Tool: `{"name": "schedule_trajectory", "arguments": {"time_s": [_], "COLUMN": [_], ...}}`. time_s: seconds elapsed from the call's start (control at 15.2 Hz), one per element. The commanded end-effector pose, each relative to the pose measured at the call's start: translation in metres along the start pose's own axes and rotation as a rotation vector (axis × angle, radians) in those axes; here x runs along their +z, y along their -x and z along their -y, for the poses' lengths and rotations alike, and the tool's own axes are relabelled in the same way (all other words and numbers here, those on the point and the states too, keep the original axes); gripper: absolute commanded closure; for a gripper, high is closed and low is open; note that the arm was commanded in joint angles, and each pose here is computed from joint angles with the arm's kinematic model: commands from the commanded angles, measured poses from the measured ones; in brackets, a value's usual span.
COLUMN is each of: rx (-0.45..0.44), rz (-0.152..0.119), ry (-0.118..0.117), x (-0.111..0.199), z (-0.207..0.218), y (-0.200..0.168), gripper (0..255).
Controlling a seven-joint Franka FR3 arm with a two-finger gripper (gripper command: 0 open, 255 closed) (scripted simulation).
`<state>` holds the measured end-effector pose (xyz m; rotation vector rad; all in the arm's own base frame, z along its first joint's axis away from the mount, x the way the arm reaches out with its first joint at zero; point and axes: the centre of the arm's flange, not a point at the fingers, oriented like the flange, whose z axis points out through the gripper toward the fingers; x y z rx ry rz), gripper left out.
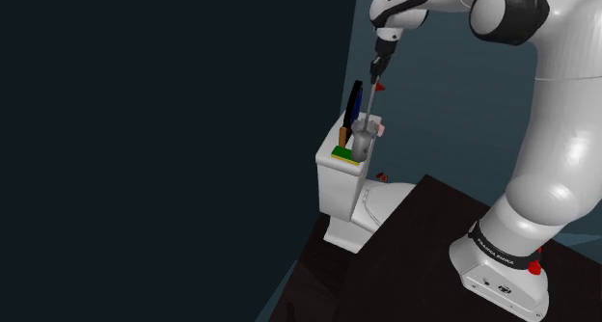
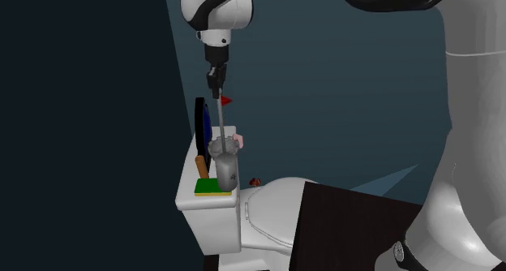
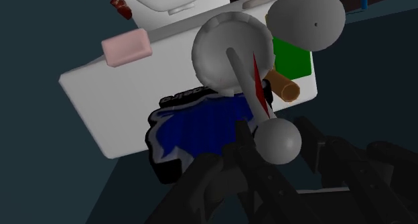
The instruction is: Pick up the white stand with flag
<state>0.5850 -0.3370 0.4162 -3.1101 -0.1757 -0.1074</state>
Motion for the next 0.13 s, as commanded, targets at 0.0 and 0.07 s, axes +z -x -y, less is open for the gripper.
{"name": "schedule_trajectory", "arguments": {"time_s": [0.0,0.07], "rx": [0.0,0.0], "rz": [0.0,0.0], "ry": [0.0,0.0], "x": [-0.0057,-0.0057], "z": [0.001,0.0009], "y": [-0.0002,-0.0002], "gripper": [255,255]}}
